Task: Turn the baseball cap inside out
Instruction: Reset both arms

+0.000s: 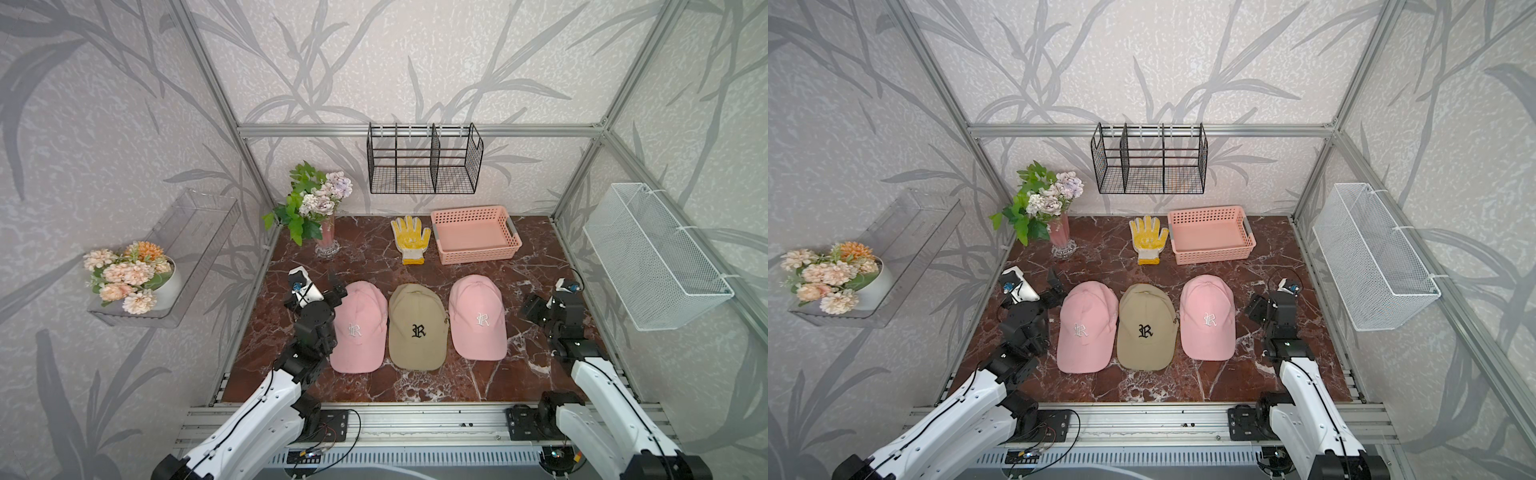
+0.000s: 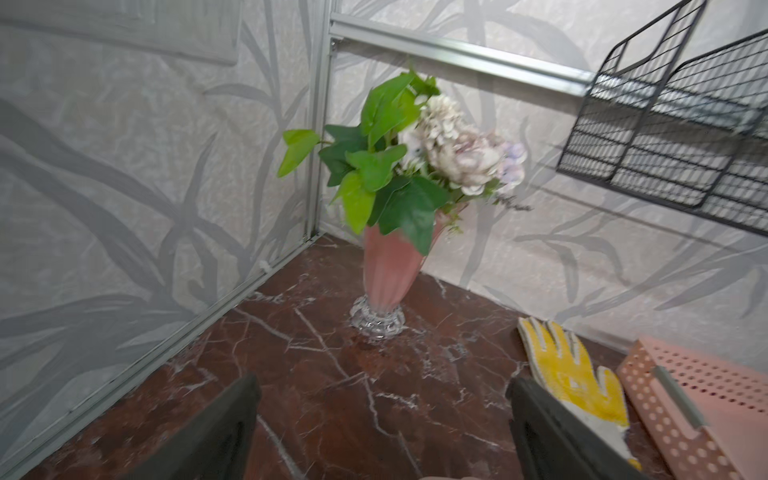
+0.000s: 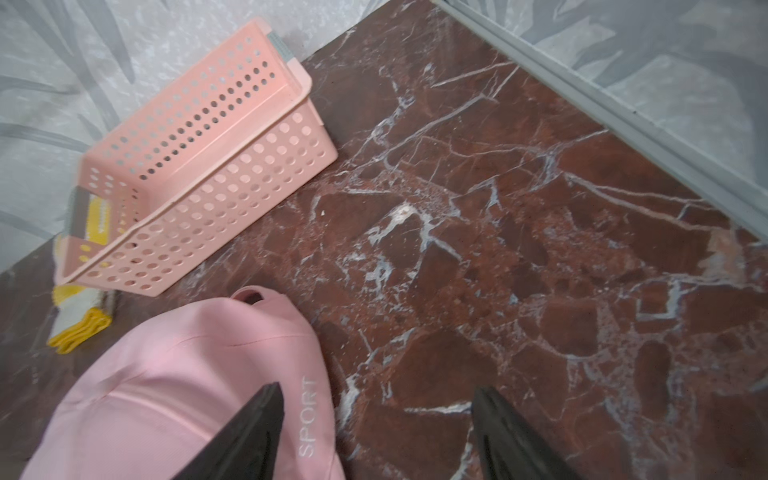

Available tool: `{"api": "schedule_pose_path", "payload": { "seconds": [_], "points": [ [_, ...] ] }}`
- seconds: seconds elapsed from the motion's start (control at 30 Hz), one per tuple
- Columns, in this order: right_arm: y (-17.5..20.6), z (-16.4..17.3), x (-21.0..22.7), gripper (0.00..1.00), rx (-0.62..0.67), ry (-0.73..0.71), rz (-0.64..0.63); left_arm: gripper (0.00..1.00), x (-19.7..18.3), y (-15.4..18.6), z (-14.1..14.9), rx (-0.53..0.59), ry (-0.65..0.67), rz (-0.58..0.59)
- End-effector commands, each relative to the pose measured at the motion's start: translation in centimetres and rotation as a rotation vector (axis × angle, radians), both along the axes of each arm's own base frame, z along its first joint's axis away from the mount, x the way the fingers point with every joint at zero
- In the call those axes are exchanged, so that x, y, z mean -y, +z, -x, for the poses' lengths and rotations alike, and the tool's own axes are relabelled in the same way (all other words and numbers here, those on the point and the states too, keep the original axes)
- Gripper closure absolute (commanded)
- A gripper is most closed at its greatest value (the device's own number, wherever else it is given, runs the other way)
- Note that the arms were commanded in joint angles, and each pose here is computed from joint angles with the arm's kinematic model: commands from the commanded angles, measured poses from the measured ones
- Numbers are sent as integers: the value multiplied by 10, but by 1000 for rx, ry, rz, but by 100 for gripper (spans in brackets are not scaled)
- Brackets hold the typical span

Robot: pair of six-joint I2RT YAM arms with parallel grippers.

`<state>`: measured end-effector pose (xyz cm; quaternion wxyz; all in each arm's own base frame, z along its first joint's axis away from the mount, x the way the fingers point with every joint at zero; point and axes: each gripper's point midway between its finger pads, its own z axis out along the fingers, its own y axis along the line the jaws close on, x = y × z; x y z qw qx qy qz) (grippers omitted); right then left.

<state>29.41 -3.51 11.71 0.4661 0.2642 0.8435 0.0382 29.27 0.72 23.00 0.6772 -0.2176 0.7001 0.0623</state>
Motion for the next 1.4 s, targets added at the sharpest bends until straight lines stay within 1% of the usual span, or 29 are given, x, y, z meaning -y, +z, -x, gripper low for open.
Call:
{"api": "schedule_pose_path", "payload": {
  "seconds": [0.0, 0.07, 0.17, 0.3, 0.4, 0.5, 0.53, 0.7, 0.77, 0.83, 0.93, 1.0, 1.07, 1.13, 1.2, 1.3, 1.37],
  "points": [
    [25, -14, 26, 22, 97, -99, 122, 3, -25, -11, 5, 3, 97, -22],
    [26, -18, 32, 21, 129, -112, 166, 0, -40, -22, 6, -20, 139, -32],
    [24, -19, 42, 17, 155, -141, 220, 0, -56, -35, 4, -53, 160, -46],
    [15, -24, 52, 15, 139, -163, 247, 0, -72, -48, 0, -83, 165, -74],
    [6, -32, 55, 13, 116, -155, 261, 0, -73, -59, -7, -113, 113, -113],
    [-2, -42, 50, 11, 98, -102, 279, 0, -65, -68, -15, -158, 39, -187],
    [-5, -45, 48, 11, 97, -83, 279, 0, -65, -71, -16, -161, 36, -189],
    [-9, -56, 36, 6, 107, 4, 283, 0, -54, -75, -23, -128, -42, -208],
    [-8, -60, 33, 4, 121, 24, 283, 0, -49, -75, -27, -116, -78, -203],
    [-7, -62, 32, 0, 131, 34, 290, 0, -43, -74, -32, -94, -119, -202],
    [-2, -64, 31, 1, 183, 41, 309, 0, -33, -74, -39, -70, -182, -210],
    [5, -68, 29, 1, 244, 52, 321, 0, -29, -76, -44, -66, -211, -208],
    [6, -71, 28, 1, 259, 59, 322, 0, -26, -72, -47, -33, -229, -199],
    [4, -77, 24, 1, 242, 84, 315, 0, -25, -67, -47, 9, -234, -202],
    [1, -82, 20, 1, 239, 110, 298, 0, -23, -72, -53, 7, -258, -184],
    [-4, -88, 0, 1, 291, 222, 296, 0, -18, -73, -58, 19, -288, -187],
    [-9, -88, -5, 1, 299, 237, 315, 0, -18, -76, -55, 27, -291, -191]
  ]
}}
